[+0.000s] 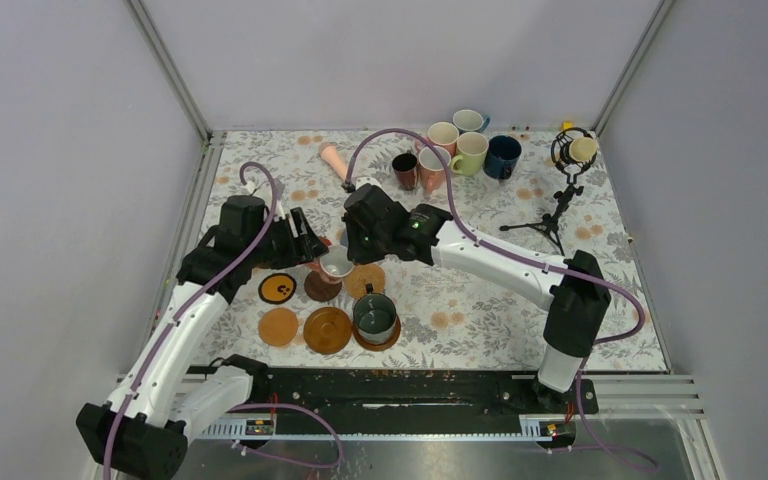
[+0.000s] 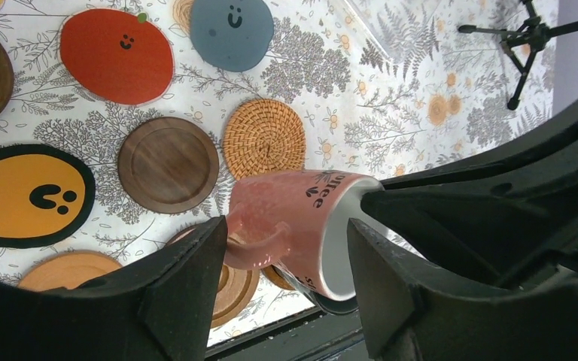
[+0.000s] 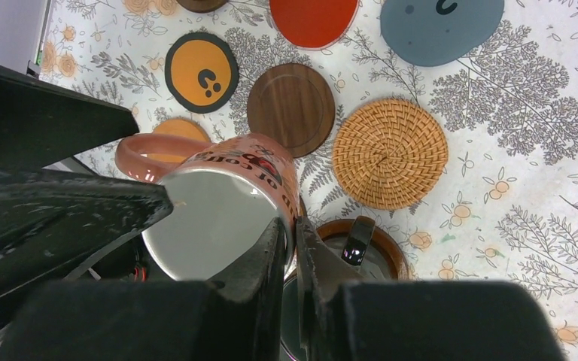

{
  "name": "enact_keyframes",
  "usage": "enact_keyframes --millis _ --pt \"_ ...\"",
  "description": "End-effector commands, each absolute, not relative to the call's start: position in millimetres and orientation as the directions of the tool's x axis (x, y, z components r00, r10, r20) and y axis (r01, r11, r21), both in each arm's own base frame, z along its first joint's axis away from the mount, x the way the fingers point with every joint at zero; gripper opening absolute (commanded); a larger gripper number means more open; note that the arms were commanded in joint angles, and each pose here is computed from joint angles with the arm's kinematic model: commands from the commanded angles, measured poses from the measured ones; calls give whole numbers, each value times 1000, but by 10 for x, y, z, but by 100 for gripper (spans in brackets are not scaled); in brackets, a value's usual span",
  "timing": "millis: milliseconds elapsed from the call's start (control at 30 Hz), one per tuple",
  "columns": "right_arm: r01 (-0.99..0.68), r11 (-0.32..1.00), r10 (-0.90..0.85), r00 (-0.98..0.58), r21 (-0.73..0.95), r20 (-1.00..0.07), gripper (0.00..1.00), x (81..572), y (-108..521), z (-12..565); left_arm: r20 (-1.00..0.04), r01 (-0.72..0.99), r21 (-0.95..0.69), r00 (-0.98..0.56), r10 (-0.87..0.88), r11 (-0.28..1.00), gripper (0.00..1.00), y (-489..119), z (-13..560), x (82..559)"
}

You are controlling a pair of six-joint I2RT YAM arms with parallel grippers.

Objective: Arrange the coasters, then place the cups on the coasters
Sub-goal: Place the cup on the coaster.

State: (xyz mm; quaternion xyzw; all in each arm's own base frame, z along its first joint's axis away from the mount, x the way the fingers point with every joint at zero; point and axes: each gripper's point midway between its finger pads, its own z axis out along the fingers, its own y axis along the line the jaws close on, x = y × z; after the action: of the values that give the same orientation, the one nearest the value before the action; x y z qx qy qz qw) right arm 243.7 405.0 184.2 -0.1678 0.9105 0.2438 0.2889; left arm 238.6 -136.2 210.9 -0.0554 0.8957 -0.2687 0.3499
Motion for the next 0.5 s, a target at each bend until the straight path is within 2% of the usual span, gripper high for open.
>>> enact_keyframes --millis 0,133,233,367,467 --pt "-449 796 -73 -736 405 -674 0 2526 4226 2278 -619 145 -496 -750 -232 856 59 -1426 2128 2414" --pt "-451 792 -71 -737 411 -672 0 2528 4265 2284 -606 121 -438 -772 -193 891 56 -1369 1990 2423" --pt "-454 787 -74 -742 419 -666 0 2515 4307 2279 -597 119 -423 -782 -177 898 48 -1379 1935 2440" --pt "-470 775 -87 -741 422 -666 0 2477 4370 2285 -595 123 -399 -789 -155 908 44 -1389 1888 2473" --pt "-483 763 -95 -741 430 -665 0 2445 4422 2273 -590 136 -400 -795 -141 906 32 -1425 1881 2492"
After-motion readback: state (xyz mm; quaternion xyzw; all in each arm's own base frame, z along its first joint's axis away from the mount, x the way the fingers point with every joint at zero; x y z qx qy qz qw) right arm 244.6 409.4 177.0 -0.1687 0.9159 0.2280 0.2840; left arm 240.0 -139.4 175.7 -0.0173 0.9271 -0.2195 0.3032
